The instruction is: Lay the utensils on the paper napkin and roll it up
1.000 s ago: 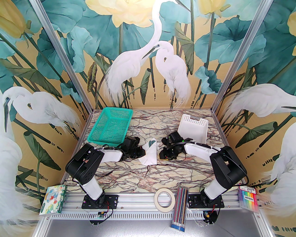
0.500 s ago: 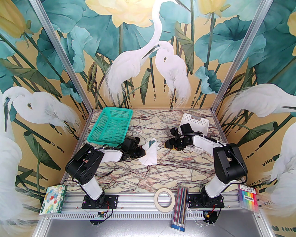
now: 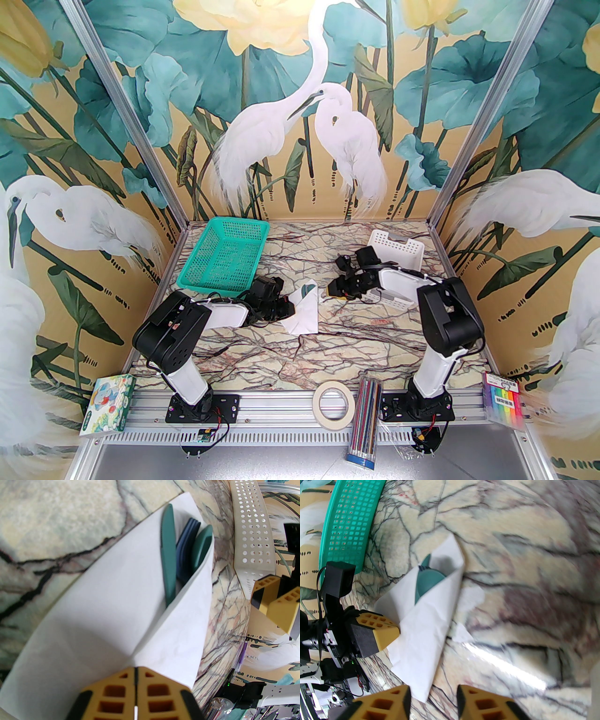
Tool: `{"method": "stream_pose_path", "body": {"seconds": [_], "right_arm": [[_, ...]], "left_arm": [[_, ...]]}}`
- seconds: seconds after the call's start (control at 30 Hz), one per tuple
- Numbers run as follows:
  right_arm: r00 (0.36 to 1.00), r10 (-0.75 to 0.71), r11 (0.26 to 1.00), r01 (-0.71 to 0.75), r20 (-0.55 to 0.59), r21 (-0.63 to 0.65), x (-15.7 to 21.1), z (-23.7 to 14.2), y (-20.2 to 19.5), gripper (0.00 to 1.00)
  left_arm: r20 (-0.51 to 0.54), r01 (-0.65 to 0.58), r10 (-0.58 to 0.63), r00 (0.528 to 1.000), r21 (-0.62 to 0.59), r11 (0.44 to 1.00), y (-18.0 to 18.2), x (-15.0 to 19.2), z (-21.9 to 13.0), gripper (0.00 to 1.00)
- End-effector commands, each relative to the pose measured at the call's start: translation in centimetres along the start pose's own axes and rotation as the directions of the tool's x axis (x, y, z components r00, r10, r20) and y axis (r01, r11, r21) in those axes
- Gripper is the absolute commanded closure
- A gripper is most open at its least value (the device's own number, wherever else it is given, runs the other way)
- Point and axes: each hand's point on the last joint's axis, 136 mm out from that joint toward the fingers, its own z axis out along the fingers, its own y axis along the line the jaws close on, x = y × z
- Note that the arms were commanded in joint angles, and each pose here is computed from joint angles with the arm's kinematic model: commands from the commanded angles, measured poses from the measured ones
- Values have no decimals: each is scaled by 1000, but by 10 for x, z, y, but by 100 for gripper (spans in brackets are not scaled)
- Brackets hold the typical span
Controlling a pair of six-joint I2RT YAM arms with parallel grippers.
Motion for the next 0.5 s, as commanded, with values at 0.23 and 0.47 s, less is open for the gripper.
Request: {"method": "stream_pose_path", "body": {"seconds": [0.23, 0.47], "right_arm": [[1000, 1, 999, -2, 21, 54, -23, 29, 4, 86], [1000, 2, 996, -4, 19, 92, -34, 45, -1, 92]], "left_arm": [[-30, 38, -42, 999, -136, 990, 34, 16, 4, 92], [-29, 37, -41, 999, -135, 990, 33, 15, 4, 92]]}}
